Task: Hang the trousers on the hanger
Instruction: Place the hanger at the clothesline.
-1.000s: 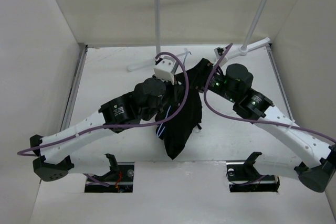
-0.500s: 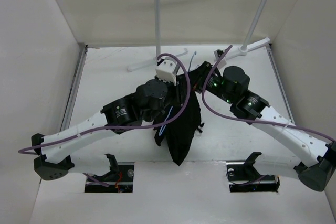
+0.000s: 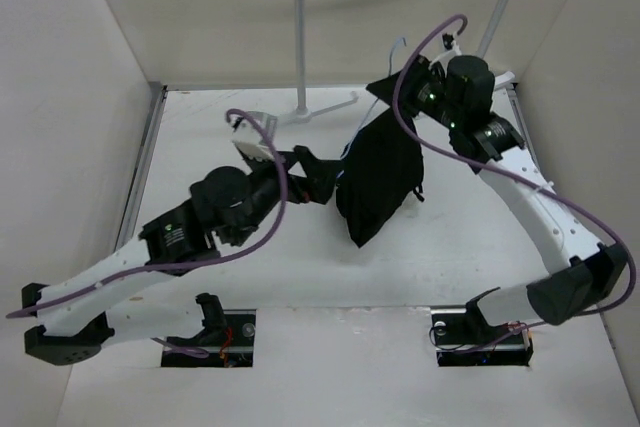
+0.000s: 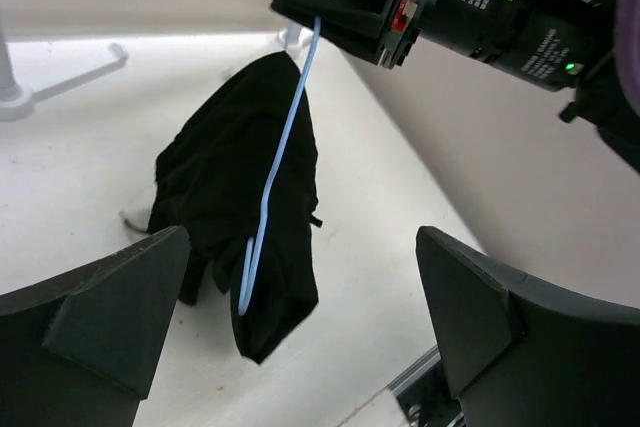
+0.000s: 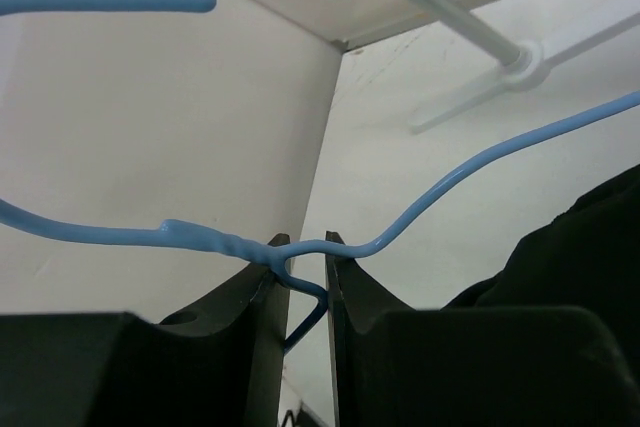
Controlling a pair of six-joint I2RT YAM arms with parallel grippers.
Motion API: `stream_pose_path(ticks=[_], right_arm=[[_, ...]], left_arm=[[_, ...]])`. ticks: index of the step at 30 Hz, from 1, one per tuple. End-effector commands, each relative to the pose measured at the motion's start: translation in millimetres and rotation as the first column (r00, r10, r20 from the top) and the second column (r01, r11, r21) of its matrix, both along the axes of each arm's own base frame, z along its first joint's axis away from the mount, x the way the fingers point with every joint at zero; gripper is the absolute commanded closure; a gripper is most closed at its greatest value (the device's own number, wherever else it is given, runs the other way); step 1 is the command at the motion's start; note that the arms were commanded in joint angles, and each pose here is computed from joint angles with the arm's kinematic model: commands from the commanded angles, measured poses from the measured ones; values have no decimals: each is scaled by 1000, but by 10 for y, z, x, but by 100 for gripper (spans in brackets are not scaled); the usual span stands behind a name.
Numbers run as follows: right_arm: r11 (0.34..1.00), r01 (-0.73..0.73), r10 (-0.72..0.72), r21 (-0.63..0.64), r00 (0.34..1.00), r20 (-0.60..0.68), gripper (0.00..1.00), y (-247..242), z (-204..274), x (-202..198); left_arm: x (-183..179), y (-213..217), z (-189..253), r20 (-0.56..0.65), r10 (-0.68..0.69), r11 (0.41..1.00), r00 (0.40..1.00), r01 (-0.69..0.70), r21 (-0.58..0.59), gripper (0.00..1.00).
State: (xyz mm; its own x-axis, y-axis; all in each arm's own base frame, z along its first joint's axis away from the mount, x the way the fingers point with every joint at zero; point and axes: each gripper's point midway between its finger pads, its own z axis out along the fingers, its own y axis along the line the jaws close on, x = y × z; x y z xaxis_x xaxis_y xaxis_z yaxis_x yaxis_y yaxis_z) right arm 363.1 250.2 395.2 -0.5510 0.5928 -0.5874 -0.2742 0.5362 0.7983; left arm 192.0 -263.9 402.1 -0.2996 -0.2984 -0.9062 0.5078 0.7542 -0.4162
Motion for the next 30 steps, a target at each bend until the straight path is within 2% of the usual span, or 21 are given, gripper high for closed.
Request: stream_pose_path(ticks=[1, 5, 14, 20, 30], right_arm=[[999, -41, 34, 30, 980, 195, 95, -39, 812, 89], [1000, -6, 5, 6, 972, 234, 97, -124, 1100, 457], [998, 62, -59, -8, 969, 241, 100, -367, 1162, 1226], [996, 91, -84, -14, 956, 281, 100, -536, 1301, 1502], [989, 147, -144, 11, 949, 281, 100, -915, 1212, 1859]], left_arm=[[57, 372, 192, 5, 118, 984, 993, -116, -137, 0], [93, 426, 16, -43, 134, 981, 990, -139, -135, 0], [147, 394, -339, -127, 135, 986, 983, -146, -82, 0], [296, 353, -486, -173, 127, 988, 977, -139, -60, 0], [521, 289, -720, -244, 126, 987, 962, -146, -62, 0]])
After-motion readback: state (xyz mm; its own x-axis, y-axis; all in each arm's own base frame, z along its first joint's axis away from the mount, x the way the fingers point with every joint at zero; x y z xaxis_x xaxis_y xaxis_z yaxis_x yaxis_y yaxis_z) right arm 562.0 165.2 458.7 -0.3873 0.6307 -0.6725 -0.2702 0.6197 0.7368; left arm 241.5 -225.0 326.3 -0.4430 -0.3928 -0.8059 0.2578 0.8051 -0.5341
